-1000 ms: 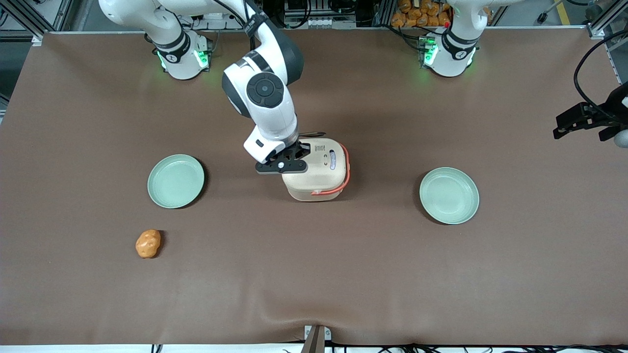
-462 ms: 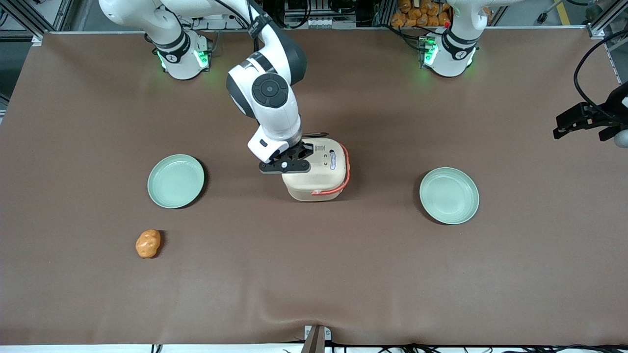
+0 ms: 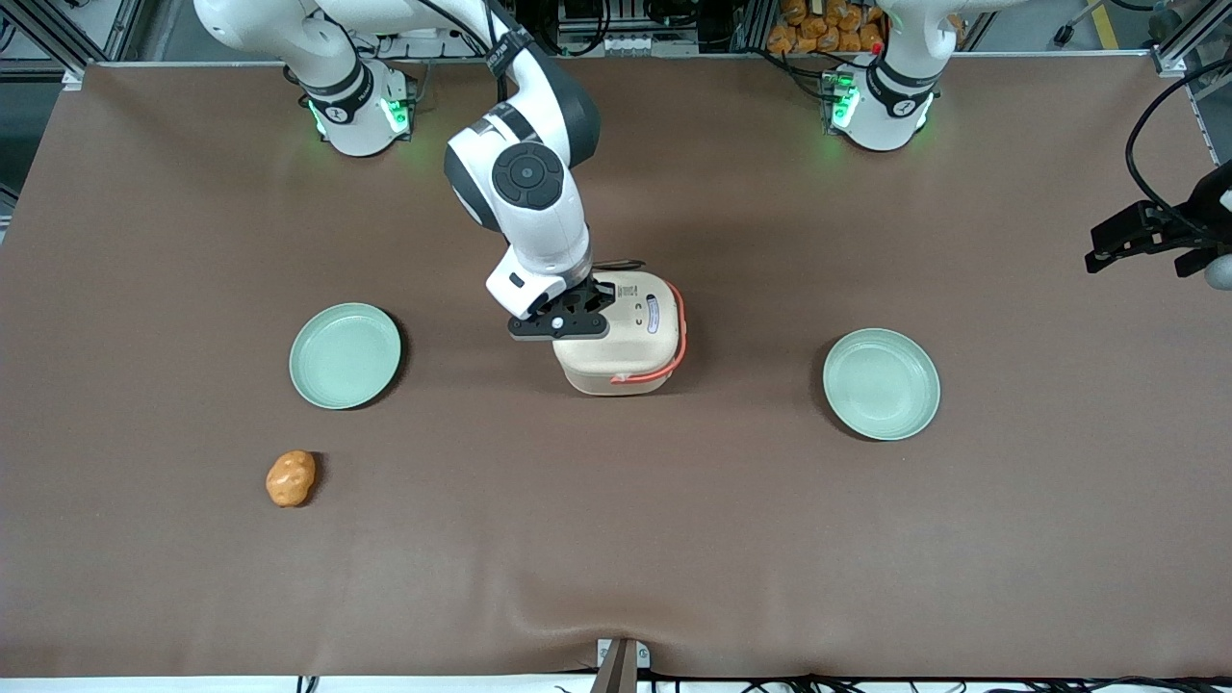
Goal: Press rice cooker button with right arm
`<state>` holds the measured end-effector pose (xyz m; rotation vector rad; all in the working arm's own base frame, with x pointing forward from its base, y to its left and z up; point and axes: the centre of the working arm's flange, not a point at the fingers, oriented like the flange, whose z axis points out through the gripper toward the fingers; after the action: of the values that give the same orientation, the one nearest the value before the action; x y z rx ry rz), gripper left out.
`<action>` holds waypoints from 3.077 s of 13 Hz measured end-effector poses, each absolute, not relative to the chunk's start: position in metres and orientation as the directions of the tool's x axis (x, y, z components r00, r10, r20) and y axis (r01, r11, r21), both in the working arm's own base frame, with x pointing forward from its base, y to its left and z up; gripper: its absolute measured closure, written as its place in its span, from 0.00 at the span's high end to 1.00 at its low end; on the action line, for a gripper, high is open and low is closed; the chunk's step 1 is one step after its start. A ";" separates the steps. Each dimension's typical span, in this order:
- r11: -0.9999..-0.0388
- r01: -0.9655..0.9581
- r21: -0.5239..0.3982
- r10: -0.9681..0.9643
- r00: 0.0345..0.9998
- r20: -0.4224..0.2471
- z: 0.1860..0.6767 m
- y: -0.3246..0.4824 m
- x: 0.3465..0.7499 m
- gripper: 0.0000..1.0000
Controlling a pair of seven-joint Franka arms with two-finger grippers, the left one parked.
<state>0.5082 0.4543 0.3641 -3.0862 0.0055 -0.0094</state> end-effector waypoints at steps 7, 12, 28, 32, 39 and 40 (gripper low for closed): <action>-0.999 -0.031 -0.021 -0.030 0.998 -0.053 0.470 0.425 0.523 0.17; -0.995 -0.084 -0.049 -0.082 0.996 -0.048 0.574 0.329 0.542 0.72; -0.992 0.119 -0.039 0.121 0.992 -0.044 0.645 -0.009 0.548 1.00; -0.988 0.147 -0.043 0.148 0.989 -0.010 0.641 -0.017 0.533 1.00; -0.982 0.191 -0.004 0.191 0.981 0.021 0.644 -0.012 0.535 1.00; -0.981 0.192 -0.002 0.192 0.981 0.020 0.644 -0.011 0.535 1.00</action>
<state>0.5352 -0.0111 0.6442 -3.1230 -0.3023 -0.0316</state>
